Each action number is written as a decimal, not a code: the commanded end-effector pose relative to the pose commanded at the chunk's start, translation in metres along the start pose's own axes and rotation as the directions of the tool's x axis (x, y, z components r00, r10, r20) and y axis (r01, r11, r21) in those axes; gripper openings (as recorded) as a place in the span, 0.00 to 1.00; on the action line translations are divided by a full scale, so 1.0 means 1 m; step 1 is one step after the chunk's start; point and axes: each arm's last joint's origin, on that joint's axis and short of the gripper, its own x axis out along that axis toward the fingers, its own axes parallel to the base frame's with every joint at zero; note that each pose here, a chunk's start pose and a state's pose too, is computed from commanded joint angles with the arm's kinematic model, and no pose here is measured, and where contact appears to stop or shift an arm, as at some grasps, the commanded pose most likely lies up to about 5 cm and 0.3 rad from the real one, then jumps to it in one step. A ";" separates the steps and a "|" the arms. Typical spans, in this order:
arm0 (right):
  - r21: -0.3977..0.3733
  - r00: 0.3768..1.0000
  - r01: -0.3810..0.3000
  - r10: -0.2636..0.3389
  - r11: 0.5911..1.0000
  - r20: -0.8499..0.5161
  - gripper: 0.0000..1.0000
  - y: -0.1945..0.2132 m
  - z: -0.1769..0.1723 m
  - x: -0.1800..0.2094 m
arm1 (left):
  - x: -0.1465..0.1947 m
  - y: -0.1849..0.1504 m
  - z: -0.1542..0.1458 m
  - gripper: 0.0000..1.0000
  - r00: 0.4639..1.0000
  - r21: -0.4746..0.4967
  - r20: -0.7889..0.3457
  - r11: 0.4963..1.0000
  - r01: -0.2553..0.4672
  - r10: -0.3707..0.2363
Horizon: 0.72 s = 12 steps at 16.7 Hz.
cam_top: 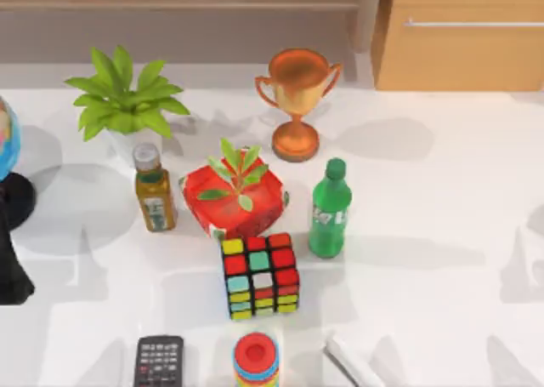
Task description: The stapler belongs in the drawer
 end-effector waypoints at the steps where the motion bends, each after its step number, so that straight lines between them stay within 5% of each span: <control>1: 0.000 1.000 0.000 0.000 1.000 0.000 1.00 0.000 0.000 0.000 | 0.000 0.000 0.000 1.00 1.000 0.000 0.000 1.000 0.000 0.000; 6: -0.088 1.000 -0.017 0.019 0.996 0.024 1.00 0.002 0.017 0.004 | 0.000 0.000 0.000 1.00 1.000 0.000 0.000 1.000 0.000 0.000; 12: -0.410 0.997 -0.009 0.040 0.912 0.068 1.00 0.007 0.071 0.040 | 0.000 0.000 0.000 1.00 1.000 0.000 0.000 1.000 0.000 0.000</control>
